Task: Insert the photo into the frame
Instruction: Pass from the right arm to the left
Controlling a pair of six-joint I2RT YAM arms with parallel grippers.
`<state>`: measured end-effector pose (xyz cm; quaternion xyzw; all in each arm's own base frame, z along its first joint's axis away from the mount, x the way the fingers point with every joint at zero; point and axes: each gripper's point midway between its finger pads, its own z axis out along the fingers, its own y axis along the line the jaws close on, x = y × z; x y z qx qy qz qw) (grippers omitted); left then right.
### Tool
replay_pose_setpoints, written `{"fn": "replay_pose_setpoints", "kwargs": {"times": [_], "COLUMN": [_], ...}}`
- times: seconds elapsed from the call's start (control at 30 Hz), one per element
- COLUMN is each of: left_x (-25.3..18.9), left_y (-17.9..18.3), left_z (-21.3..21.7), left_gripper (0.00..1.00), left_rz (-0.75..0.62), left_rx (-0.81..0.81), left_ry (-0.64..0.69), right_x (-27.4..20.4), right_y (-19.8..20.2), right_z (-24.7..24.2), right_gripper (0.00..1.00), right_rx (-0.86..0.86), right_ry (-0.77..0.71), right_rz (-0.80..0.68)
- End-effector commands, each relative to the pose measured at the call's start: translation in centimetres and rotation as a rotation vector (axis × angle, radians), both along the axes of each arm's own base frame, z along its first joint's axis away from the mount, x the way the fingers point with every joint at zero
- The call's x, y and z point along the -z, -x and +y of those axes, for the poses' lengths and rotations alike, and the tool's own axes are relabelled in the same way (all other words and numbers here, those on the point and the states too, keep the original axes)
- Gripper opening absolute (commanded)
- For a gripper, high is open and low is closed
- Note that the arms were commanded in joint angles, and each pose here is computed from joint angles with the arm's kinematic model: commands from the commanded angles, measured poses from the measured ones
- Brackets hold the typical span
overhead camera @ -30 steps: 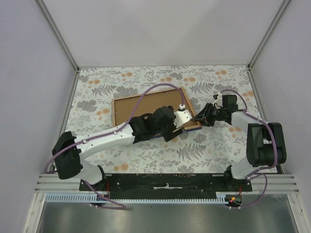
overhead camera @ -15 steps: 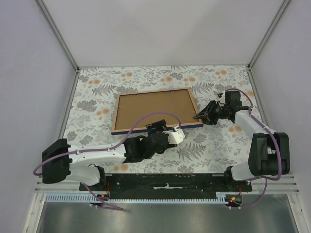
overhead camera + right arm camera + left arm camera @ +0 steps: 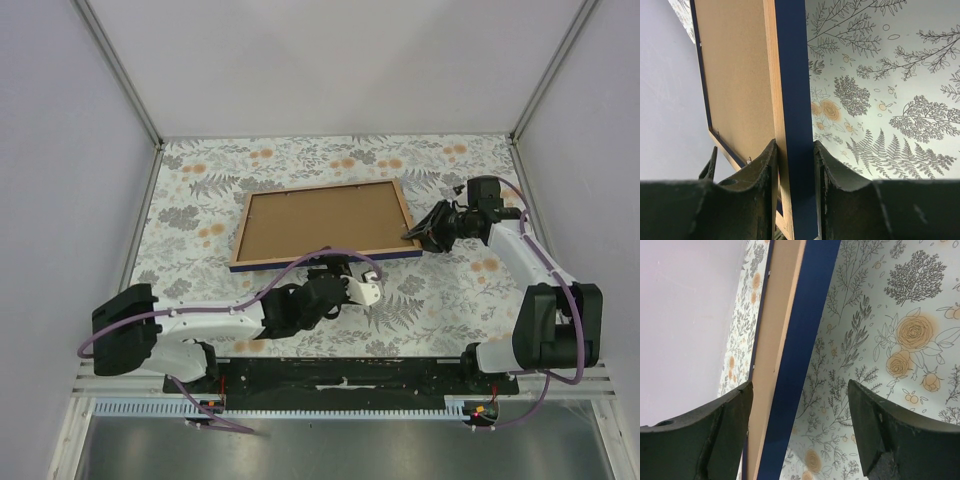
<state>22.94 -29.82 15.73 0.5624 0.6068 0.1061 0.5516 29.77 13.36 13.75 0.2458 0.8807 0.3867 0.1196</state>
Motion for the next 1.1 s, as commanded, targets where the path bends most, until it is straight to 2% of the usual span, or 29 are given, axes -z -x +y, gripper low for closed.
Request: {"fn": "replay_pose_setpoints", "kwargs": {"times": [0.0,0.2,0.33,0.4,0.5,0.57,0.63,0.73,0.77,0.9,1.03,1.07], "left_x": [-2.0,-2.6,-2.8,-2.6,-2.0,-1.8,-2.1,-2.8,-3.2,-5.5,-8.2,-8.5], "left_y": [-1.3,-2.5,-2.7,-2.8,-2.7,-2.8,-2.8,-3.1,-3.3,-4.2,-5.4,-5.5], "left_z": [-1.2,-1.4,-1.5,-1.6,-1.6,-1.6,-1.8,-2.2,-2.3,-3.1,-3.4,-3.1], "left_gripper": [0.79,0.70,0.56,0.51,0.34,0.15,0.02,0.02,0.02,0.02,0.02,0.02], "left_rz": [-0.073,-0.086,-0.083,-0.079,-0.065,-0.060,-0.063,-0.068,-0.071,-0.091,-0.099,-0.095], "left_rx": [-0.020,-0.063,-0.063,-0.056,-0.046,-0.045,-0.050,-0.054,-0.057,-0.078,-0.125,-0.134], "left_ry": [-0.025,-0.046,-0.060,-0.083,-0.114,-0.127,-0.125,-0.109,-0.101,-0.055,0.010,0.006], "right_x": [-3.1,-3.5,-3.6,-3.7,-3.8,-4.0,-4.1,-4.6,-4.8,-8.1,-13.9,-15.4], "right_y": [-0.5,-0.5,-0.5,-0.6,-0.6,-0.6,-0.7,-0.8,-0.9,-2.4,-4.2,-4.4], "right_z": [-0.1,-0.3,-0.4,-0.4,-0.4,-0.3,-0.4,-0.3,-0.3,-0.4,-1.3,-1.4], "right_gripper": [0.00,0.00,0.00,0.00,0.00,0.00,0.00,0.00,0.07,0.59,0.96,0.98], "right_rx": [0.012,0.018,0.022,0.024,0.024,0.021,0.021,0.014,0.012,0.007,0.044,0.051], "right_ry": [0.003,0.014,0.018,0.019,0.019,0.017,0.017,0.014,0.015,0.022,0.081,0.088], "right_rz": [-0.058,-0.067,-0.069,-0.069,-0.074,-0.075,-0.079,-0.095,-0.100,-0.185,-0.321,-0.355]}}
